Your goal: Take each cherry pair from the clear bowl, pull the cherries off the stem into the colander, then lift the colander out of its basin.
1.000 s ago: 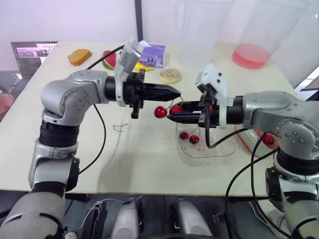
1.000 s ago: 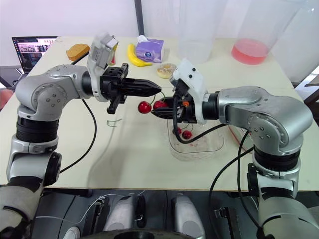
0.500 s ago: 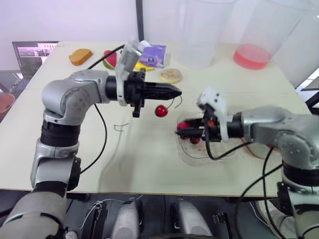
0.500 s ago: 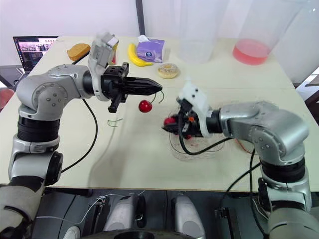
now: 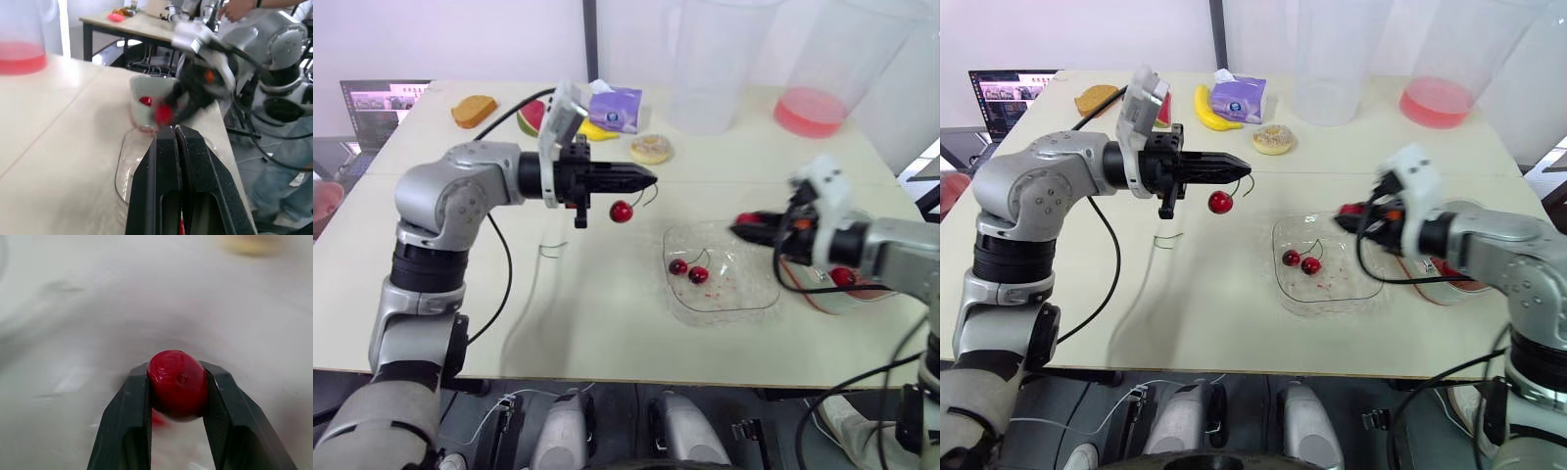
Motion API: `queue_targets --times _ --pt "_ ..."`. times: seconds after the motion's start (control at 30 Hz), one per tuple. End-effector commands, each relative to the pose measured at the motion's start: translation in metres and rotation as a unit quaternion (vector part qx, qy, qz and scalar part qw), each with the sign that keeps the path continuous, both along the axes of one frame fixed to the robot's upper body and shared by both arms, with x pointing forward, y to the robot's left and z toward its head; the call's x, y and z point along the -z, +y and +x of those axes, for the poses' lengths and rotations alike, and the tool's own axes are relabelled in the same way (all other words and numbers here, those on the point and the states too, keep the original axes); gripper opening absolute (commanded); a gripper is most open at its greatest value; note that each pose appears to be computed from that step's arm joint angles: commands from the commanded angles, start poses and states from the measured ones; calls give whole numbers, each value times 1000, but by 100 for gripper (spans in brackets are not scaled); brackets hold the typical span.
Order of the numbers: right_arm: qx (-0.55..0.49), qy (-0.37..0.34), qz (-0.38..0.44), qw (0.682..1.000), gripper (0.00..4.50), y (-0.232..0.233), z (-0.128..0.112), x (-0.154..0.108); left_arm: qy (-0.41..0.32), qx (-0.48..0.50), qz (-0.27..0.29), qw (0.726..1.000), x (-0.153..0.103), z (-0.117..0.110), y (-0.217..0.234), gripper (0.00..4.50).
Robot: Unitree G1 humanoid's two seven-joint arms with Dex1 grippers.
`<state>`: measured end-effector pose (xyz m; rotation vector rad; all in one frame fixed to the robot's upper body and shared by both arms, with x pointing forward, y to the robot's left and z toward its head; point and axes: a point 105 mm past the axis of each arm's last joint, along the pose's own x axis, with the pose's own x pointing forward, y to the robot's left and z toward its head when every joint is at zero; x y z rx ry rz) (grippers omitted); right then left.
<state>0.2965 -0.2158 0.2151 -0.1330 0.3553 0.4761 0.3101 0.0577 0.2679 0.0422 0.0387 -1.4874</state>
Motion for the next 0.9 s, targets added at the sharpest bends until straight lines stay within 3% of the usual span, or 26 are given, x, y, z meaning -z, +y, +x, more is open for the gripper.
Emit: queue_targets --times 0.03,0.2,0.4,0.6,0.67,0.7,0.83,0.9 --pt "144 -60 -7 988 91 -54 0 -22 -24 0 -9 1000 -8 -4 -1 0" --pt "264 -30 -17 964 91 -94 -11 2 -23 0 -9 1000 -7 -5 -3 0" --pt "275 16 -19 961 91 -90 -14 32 -23 1 -7 1000 -6 -5 -4 0" --pt "286 25 -12 958 91 -92 -15 40 -24 3 -6 1000 -7 -6 -4 0" --pt "291 19 -9 957 202 -94 -14 37 -25 3 -5 1000 -7 -6 -5 0" --pt "291 15 -7 957 226 -95 -14 34 -25 3 -5 1000 -7 -6 -5 0" --pt "283 -15 1 959 433 -92 -11 16 -26 2 -5 1000 -8 -6 -5 0" --pt "263 -48 12 963 447 -84 -7 -2 -27 2 -4 1000 -8 -5 -5 0"
